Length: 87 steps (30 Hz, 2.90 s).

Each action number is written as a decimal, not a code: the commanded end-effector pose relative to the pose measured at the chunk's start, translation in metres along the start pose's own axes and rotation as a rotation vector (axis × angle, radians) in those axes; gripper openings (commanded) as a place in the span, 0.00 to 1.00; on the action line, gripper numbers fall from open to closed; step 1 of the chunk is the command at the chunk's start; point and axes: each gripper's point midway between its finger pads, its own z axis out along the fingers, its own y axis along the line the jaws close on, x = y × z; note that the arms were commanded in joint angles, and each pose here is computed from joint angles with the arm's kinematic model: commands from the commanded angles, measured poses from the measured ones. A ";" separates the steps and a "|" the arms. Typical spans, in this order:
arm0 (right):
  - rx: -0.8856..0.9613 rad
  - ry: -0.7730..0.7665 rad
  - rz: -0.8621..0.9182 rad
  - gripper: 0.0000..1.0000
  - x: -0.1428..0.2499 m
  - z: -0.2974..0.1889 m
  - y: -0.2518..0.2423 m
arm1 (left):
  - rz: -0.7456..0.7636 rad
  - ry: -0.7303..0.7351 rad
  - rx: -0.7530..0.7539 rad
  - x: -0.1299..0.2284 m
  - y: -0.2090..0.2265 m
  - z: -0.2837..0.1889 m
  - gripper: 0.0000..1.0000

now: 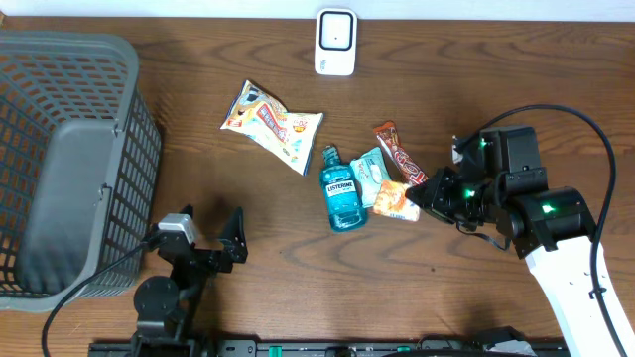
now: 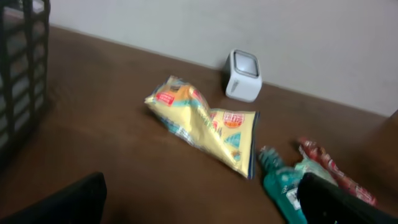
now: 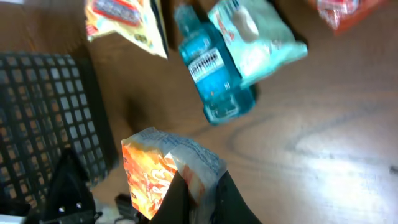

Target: Scan the item barcode

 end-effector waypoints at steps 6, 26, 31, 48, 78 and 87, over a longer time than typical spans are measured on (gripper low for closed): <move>0.009 -0.188 -0.390 0.01 -0.044 -0.002 0.015 | -0.007 0.075 -0.025 0.020 0.007 0.000 0.98; -0.114 -0.530 -0.944 0.01 -0.166 0.134 0.062 | -0.008 0.076 -0.025 0.020 0.007 0.000 0.98; -0.160 -0.685 -1.100 0.01 -0.182 0.156 0.081 | -0.008 0.076 -0.025 0.020 0.007 0.000 0.98; -0.252 -1.040 -1.089 0.01 -0.255 0.194 0.113 | -0.008 0.076 -0.025 0.020 0.007 0.000 0.98; -0.281 -1.047 -1.071 0.01 -0.324 0.200 0.143 | -0.008 0.076 -0.025 0.020 0.007 0.000 0.98; 0.013 -0.929 -1.010 0.01 -0.356 0.083 0.128 | -0.008 0.076 -0.025 0.020 0.007 0.000 0.98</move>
